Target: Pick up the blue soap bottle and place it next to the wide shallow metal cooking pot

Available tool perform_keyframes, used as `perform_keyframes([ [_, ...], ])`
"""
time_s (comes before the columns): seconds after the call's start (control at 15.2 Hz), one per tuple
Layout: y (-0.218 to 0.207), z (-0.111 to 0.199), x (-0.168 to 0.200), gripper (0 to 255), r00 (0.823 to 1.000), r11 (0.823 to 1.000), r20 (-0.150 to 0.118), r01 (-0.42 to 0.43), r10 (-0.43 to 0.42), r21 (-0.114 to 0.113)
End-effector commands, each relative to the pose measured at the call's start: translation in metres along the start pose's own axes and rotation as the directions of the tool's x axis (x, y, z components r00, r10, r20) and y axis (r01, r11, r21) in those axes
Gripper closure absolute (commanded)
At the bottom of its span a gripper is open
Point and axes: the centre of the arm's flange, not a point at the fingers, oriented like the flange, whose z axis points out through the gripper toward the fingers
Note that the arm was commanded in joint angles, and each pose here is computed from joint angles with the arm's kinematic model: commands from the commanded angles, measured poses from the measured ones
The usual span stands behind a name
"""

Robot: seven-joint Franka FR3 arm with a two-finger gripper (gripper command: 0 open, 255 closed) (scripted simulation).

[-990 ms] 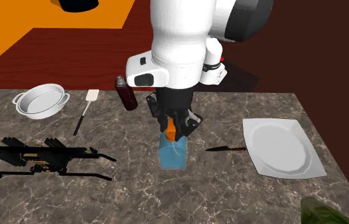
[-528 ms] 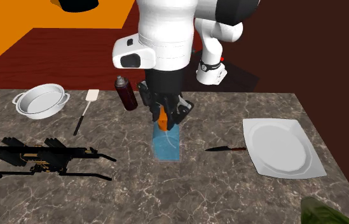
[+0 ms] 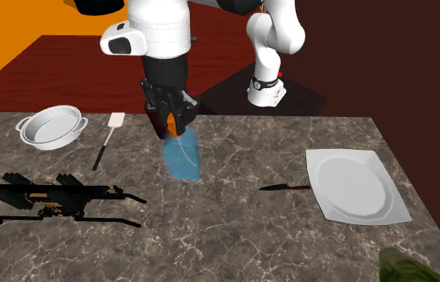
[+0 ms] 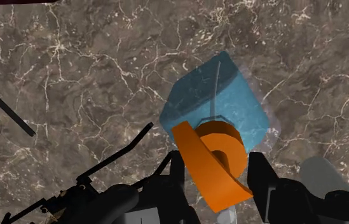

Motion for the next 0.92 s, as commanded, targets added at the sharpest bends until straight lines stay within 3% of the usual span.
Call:
perform_keyframes([
  [0.0,0.027,0.001,-0.004,255,1.000,1.000,-0.001,0.001,-0.001,0.000],
  [0.86,0.197,-0.003,-0.027,255,1.000,1.000,-0.001,0.001,-0.001,0.000],
])
